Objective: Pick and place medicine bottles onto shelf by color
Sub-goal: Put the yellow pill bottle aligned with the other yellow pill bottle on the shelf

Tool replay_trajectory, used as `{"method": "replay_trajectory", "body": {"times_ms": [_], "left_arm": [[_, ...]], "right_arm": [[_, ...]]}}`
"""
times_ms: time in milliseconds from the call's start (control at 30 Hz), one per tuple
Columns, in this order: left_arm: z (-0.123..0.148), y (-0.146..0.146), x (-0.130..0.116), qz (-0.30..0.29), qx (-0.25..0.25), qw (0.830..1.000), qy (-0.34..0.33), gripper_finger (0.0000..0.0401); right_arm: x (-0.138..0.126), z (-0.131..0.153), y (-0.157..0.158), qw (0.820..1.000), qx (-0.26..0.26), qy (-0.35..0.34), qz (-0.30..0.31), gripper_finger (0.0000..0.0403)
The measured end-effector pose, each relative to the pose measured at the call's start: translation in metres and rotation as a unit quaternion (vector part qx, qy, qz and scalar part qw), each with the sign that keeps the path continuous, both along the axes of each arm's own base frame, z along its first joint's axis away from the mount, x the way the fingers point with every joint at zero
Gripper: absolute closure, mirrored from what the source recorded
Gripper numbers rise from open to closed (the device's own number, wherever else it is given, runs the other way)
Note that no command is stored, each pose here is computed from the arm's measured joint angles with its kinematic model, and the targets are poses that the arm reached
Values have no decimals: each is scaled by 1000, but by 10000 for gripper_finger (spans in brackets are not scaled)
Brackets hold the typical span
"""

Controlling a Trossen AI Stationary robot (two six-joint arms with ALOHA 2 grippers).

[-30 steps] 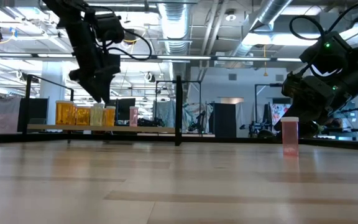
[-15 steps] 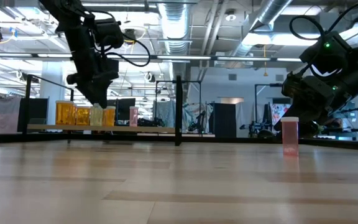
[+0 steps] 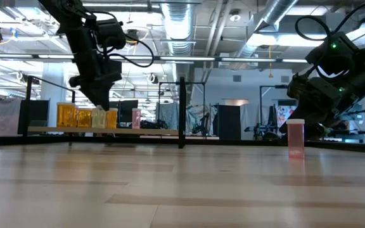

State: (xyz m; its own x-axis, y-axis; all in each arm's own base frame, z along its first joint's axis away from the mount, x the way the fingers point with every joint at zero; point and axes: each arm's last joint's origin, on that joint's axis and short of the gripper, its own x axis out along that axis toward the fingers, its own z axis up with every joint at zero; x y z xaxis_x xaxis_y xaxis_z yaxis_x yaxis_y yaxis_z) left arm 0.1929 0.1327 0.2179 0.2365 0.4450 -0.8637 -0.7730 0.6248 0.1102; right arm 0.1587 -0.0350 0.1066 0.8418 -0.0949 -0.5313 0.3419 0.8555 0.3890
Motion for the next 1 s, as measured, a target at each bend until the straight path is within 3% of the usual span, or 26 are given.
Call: {"method": "replay_trajectory", "body": {"times_ms": [233, 667, 1000], "left_arm": [[0, -1, -2, 0, -6, 1000, 9, 289], [-2, -5, -11, 11, -6, 998, 67, 291], [-3, -4, -11, 27, 3, 997, 73, 291]], "right_arm": [[0, 0, 0, 1000, 0, 0, 0, 76], [0, 0, 0, 1000, 0, 0, 0, 76], [0, 0, 0, 1000, 0, 0, 0, 76]]}}
